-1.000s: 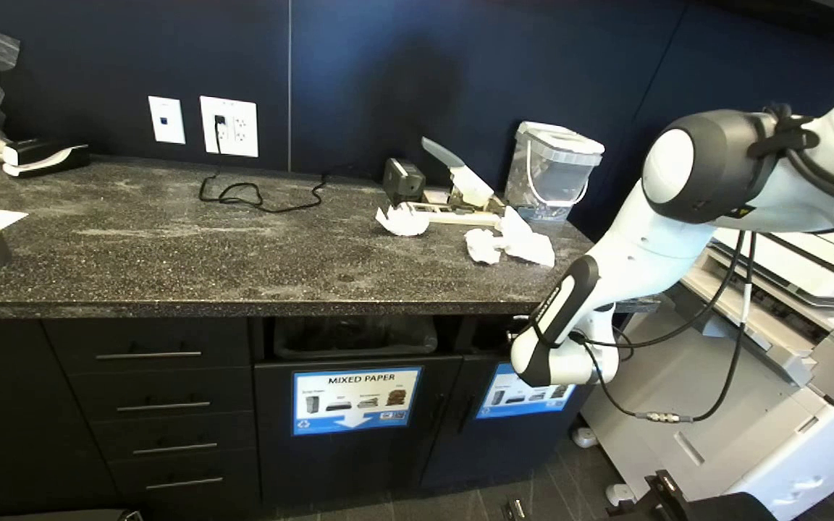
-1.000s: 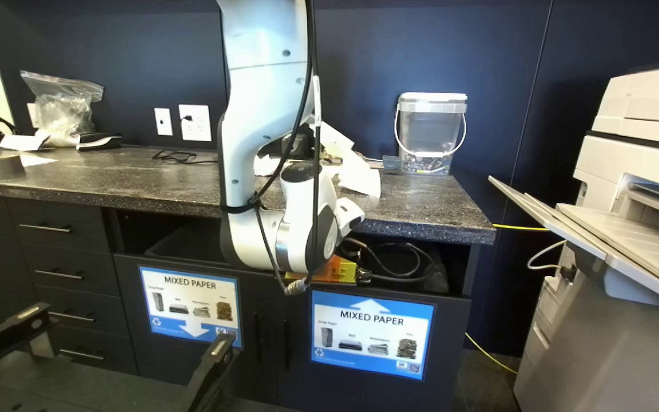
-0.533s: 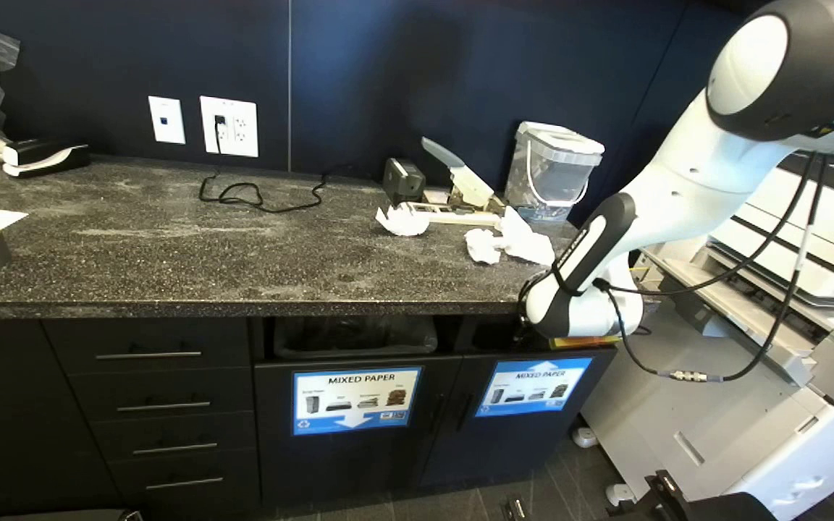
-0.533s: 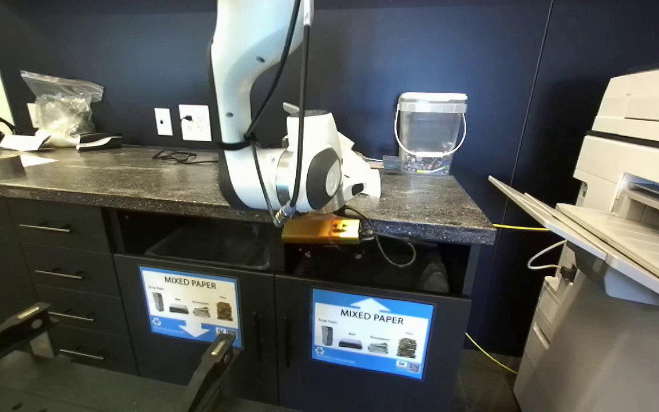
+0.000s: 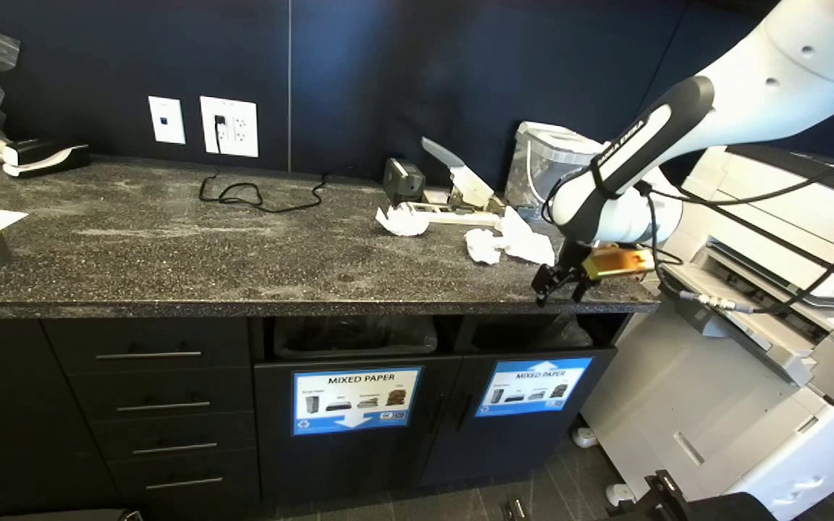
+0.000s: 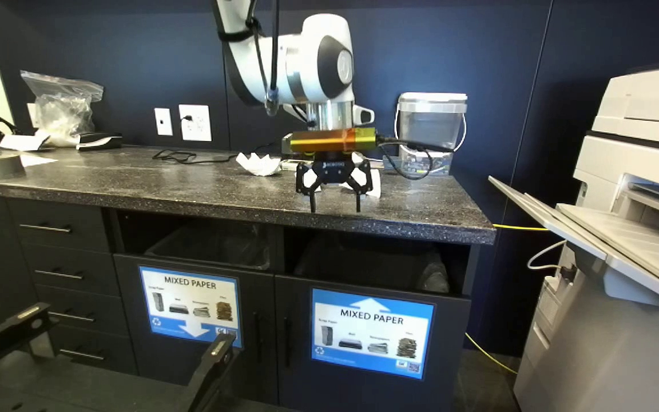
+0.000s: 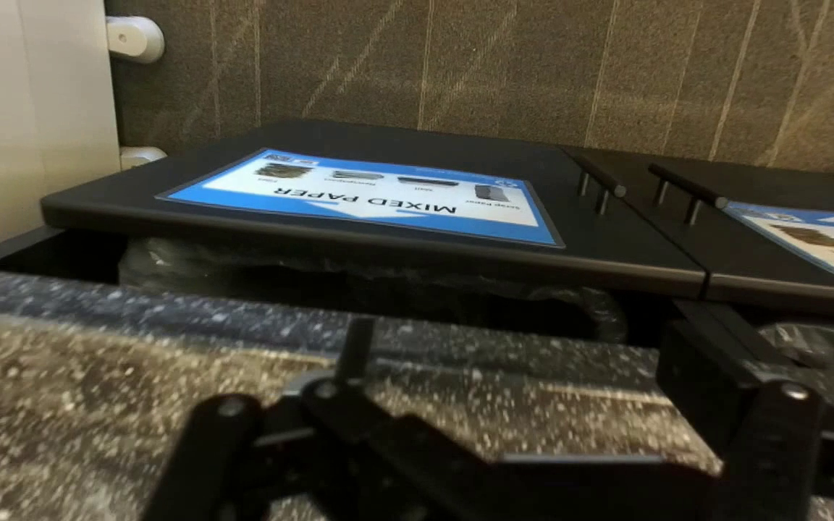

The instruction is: Pick up the papers from the counter and throw them in the bin

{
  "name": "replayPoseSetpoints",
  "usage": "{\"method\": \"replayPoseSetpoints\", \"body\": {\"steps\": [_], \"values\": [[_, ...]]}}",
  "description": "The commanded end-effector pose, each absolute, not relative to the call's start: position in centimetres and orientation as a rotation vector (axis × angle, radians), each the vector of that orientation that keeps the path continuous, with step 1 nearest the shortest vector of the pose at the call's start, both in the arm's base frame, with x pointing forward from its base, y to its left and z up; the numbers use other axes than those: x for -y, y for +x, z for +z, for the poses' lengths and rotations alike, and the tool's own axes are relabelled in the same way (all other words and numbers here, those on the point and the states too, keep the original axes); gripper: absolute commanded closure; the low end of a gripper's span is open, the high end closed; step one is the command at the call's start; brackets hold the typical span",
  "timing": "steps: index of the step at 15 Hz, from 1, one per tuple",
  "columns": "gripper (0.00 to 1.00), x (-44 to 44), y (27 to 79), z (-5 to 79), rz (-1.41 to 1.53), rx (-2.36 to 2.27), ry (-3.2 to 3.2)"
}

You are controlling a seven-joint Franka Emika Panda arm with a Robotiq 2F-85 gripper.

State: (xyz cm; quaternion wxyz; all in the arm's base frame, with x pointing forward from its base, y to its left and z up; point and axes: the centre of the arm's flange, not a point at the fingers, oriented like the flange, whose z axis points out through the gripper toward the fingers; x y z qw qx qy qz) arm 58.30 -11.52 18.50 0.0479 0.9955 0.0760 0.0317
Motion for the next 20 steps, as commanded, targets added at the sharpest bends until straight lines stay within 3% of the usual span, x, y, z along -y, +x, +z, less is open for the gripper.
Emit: {"method": "replayPoseSetpoints", "body": {"steps": [1,13,20], "values": [[0.00,11.0,60.4,25.3,0.119,-0.307,3.060],[0.00,3.1,71.0,27.7,0.418,-0.397,3.170],[0.00,1.7,75.0,24.7,0.349,-0.285,3.182]]}}
